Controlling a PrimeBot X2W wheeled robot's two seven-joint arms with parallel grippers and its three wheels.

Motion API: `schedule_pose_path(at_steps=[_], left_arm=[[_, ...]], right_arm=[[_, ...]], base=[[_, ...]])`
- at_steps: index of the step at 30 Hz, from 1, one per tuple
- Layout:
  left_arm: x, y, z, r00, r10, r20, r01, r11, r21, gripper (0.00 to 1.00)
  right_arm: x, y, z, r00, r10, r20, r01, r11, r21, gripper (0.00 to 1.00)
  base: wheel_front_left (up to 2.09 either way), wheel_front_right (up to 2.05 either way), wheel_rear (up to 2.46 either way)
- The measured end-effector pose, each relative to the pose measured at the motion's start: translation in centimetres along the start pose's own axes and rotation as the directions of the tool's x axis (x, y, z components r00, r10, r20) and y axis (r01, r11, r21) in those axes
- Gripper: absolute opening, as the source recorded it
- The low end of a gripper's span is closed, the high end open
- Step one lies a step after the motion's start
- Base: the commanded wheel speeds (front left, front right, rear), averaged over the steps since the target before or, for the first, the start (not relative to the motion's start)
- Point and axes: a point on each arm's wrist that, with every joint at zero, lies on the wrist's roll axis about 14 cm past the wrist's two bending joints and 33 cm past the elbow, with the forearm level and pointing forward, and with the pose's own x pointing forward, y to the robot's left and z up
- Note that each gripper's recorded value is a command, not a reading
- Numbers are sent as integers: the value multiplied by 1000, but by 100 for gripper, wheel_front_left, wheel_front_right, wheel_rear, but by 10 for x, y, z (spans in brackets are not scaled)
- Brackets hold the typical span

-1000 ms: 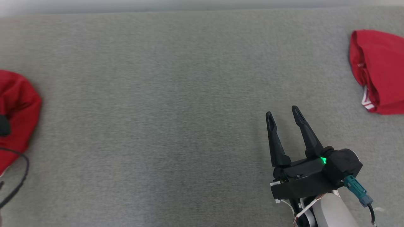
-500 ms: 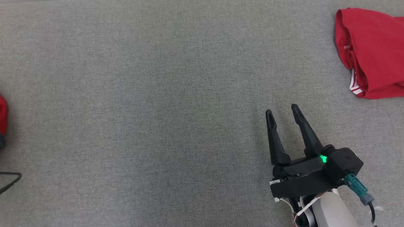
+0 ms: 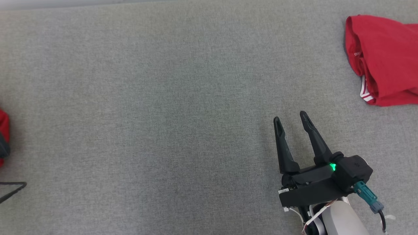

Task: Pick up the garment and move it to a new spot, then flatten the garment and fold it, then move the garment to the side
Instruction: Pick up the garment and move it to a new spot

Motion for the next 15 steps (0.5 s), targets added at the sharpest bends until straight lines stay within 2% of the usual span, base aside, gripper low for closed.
schedule_pose_path(at_steps=[4,7,10,13,14,15], left_arm=[[-10,-1,21,994,-12,110,13,1000,-13,0],[-24,-1,52,969,-23,246,25,1000,-4,0],[-44,-3,86,921,-37,388,40,999,-1,0],[-69,-8,119,852,-64,520,58,998,28,0],[-69,-8,119,852,-64,520,58,998,28,0],[-78,-11,130,824,-74,561,61,997,41,0]], right_arm=[[-3,0,5,1000,-3,9,3,1000,-6,100],[-6,2,8,1000,0,15,0,1000,-9,100],[-8,6,15,1000,7,29,-6,1000,-12,100],[-13,8,19,999,8,36,-7,1000,-14,100],[-13,8,19,999,8,36,-7,1000,-14,100],[-16,8,20,999,6,36,-6,1000,-15,100]], base=[[0,0,0],[0,0,0],[0,0,0],[0,0,0],[0,0,0],[0,0,0]])
